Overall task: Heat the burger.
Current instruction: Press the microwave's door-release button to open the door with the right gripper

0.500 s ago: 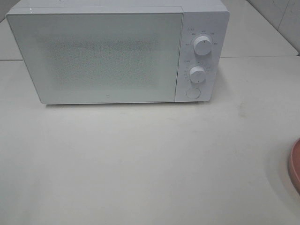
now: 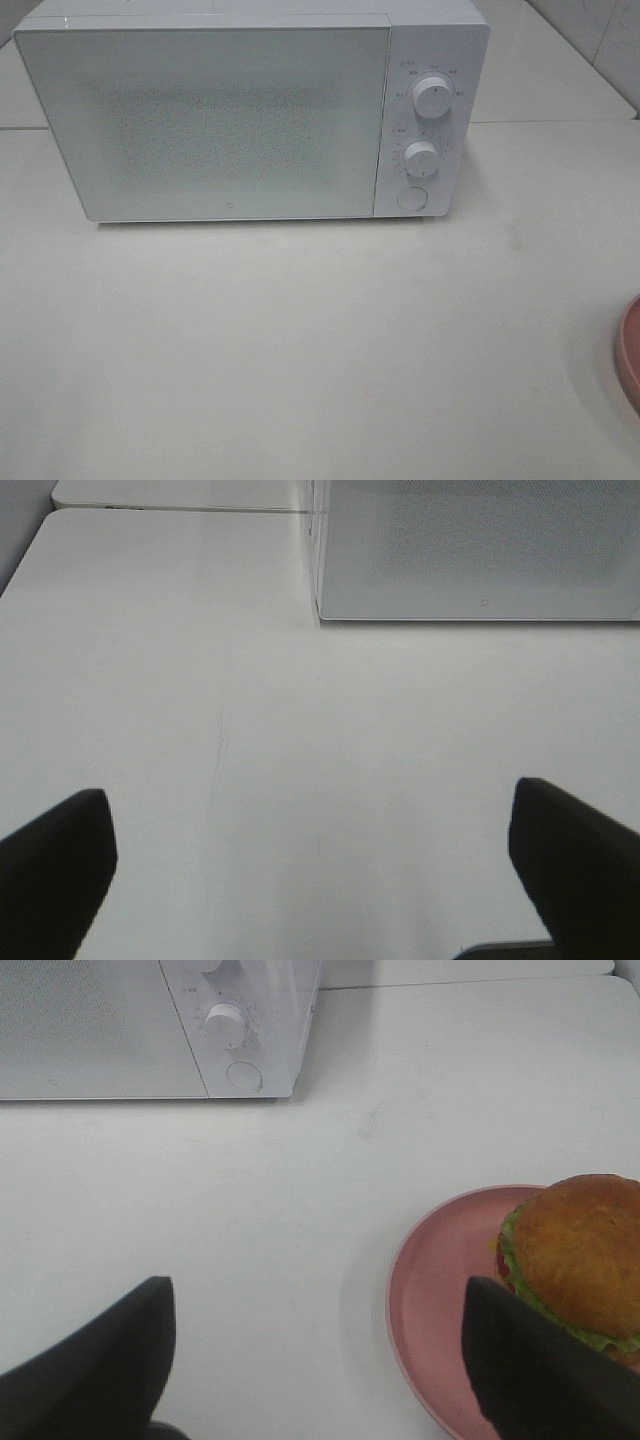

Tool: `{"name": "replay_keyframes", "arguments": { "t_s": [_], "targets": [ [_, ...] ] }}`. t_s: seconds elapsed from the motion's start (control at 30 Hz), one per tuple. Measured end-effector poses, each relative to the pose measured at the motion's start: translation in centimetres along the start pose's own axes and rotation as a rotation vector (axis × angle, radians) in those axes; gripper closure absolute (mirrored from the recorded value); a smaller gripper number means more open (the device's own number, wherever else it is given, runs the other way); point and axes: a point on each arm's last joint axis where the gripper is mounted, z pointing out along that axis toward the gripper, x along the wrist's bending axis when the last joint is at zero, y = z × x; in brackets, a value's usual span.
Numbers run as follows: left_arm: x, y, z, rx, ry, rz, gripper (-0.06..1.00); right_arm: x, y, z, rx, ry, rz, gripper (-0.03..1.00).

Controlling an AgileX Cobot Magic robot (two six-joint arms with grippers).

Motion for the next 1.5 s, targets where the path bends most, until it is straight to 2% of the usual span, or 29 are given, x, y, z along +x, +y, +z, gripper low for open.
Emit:
{"name": "replay_keyframes", "arguments": {
  "t_s": [0.2, 0.57, 0.87, 1.5],
  "targets": [
    [0.0, 0.0, 0.0, 0.0, 0.0, 0.0, -0.05, 0.0, 0.4, -0.1, -0.026, 0.003, 0.001, 0.21],
    [0.0, 0.0, 0.0, 0.0, 0.0, 0.0, -0.05, 0.4, 3.2, 2.0, -0.043, 0.01, 0.005, 0.21],
    [0.0, 0.0, 0.0, 0.0, 0.0, 0.0, -0.05, 0.7, 5.1, 4.6, -0.048, 0.011, 0.006, 0.21],
    [0.0, 0.0, 0.0, 0.0, 0.0, 0.0, -0.05, 0.8, 6.2, 10.9, -0.091, 0.014, 0.007, 0.21]
  ]
}}
